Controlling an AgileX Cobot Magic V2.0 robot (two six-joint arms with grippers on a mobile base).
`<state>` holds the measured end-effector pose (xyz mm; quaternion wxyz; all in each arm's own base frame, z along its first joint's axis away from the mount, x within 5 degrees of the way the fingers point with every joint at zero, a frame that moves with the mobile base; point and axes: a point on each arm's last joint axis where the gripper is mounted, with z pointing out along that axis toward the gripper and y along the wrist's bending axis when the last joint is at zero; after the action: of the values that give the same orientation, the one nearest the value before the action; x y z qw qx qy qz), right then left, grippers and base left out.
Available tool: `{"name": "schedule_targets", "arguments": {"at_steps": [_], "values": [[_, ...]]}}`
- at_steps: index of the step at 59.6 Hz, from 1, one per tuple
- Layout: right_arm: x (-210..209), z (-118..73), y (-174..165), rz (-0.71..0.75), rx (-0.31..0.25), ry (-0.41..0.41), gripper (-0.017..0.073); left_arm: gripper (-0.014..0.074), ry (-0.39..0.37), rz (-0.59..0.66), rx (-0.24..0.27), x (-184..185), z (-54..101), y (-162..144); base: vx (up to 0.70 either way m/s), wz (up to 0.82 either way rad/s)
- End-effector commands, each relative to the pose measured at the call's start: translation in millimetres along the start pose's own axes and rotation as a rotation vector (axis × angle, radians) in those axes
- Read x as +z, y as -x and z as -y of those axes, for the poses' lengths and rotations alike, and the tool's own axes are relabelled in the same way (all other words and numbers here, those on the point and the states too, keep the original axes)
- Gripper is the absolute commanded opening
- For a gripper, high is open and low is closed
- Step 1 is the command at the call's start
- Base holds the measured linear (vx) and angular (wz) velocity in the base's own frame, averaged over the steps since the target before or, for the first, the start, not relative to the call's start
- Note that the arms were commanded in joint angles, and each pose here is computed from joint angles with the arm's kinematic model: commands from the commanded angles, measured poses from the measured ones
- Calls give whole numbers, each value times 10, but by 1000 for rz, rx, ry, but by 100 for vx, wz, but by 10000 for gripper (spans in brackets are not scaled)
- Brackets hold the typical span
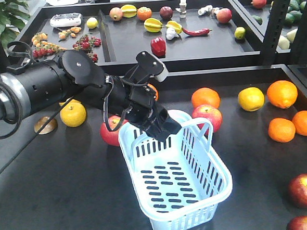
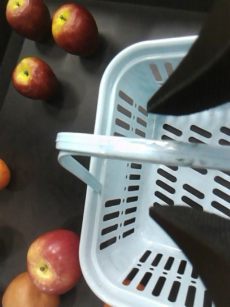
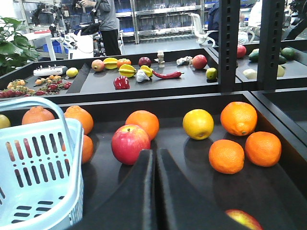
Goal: Pick three apples into basket with both arms
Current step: 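Swing the left arm forward and lower the basket onto the table, then open the left gripper and withdraw it from the basket handle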
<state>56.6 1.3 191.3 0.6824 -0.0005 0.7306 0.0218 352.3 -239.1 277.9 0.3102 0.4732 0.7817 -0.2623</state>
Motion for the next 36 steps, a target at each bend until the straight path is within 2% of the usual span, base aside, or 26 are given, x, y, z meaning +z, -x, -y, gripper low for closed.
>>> {"name": "schedule_targets", "arguments": {"at_steps": [1,9,15,20,29,31,36], "values": [[-5,-5,33,73,-17,3,-5,487,12,127,3,-290,124,270,0,0],[-5,-5,33,73,-17,3,-5,483,-37,150,-5,-518,282,352,0,0],[-5,-5,33,73,-17,3,-5,454,-109,139,-53,-800,499,404,0,0],[-5,-5,33,73,-17,3,-5,399,-156,126,-50,-1013,664,423,0,0],[-5,-5,33,73,-17,3,-5,210,-207,45,-6,-1357,923,368,0,0],[-5,-5,33,73,-17,3,-5,158,-212,18,-6,-1414,965,343,0,0],[-5,-5,33,73,-17,3,-5,20,-173,-8,-43,-1527,1027,288,0,0]]}}
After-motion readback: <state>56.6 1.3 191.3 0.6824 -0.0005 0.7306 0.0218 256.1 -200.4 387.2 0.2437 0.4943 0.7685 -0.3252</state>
